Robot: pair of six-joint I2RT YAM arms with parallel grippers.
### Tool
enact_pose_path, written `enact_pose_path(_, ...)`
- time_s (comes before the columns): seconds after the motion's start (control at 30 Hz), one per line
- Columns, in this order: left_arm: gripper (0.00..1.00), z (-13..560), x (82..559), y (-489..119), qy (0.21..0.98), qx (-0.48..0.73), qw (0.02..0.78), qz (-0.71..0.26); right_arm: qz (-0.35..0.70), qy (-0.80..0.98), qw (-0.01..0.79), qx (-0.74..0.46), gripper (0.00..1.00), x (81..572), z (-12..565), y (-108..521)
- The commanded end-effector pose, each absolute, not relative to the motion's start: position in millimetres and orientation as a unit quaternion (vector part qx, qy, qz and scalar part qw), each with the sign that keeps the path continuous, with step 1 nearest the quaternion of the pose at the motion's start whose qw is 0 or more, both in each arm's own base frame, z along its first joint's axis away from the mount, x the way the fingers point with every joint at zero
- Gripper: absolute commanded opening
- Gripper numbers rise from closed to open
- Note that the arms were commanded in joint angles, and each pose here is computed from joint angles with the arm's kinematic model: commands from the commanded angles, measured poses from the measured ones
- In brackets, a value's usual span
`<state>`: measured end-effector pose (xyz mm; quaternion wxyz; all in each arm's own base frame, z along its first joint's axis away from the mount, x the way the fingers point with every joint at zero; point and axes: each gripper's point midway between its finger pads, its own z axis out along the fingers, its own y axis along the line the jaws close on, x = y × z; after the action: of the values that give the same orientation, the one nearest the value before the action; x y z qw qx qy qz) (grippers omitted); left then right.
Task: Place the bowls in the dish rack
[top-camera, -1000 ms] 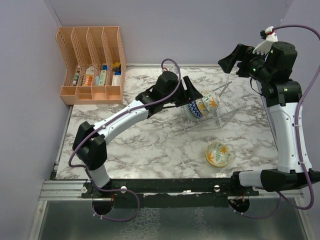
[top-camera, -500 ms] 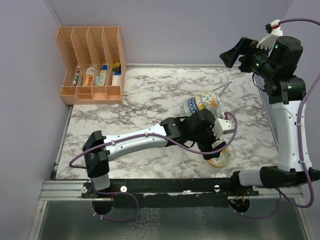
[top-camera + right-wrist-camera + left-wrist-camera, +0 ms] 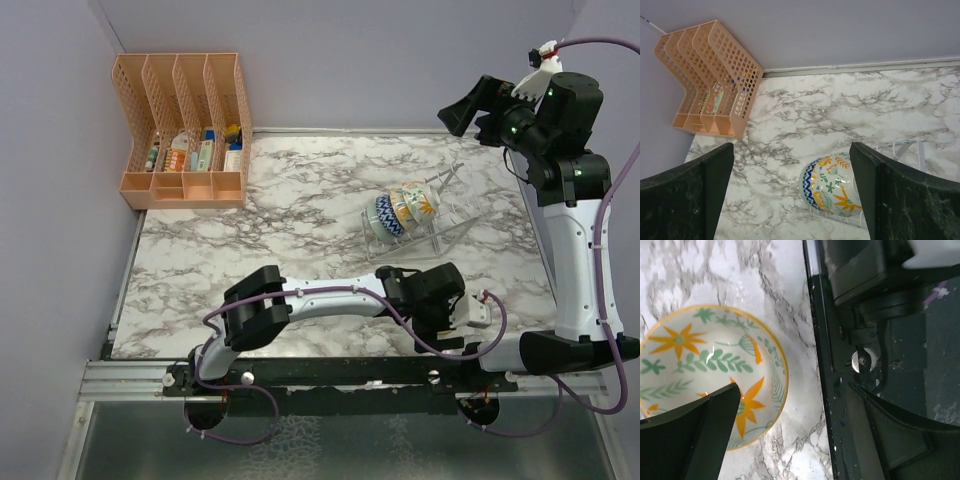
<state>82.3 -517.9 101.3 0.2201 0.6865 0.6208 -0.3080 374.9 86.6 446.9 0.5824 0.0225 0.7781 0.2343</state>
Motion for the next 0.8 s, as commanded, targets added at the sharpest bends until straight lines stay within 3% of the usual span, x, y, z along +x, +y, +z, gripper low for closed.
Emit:
enact_pose_path(0.0, 0.89, 111, 82, -541, 0.583, 0.7, 0.242, -0.332, 0.24, 0.783, 0.574, 0.018, 0.98, 374, 439, 88)
enact_pose_path(0.37, 0.83, 63, 101, -531, 0.603, 0.713, 0.238, -0.268, 0.238, 0.786, 0.571, 0.016, 0.98, 376, 435, 88)
enact_pose_path(0.67, 0.57, 52, 103, -523, 0.609, 0.719, 0.216, -0.257, 0.232, 0.786, 0.572, 0.018, 0.98, 376, 434, 85)
enact_pose_path(0.77, 0.44, 58, 105, -519, 0.611, 0.716, 0.219, -0.256, 0.231, 0.786, 0.574, 0.018, 0.98, 375, 435, 85)
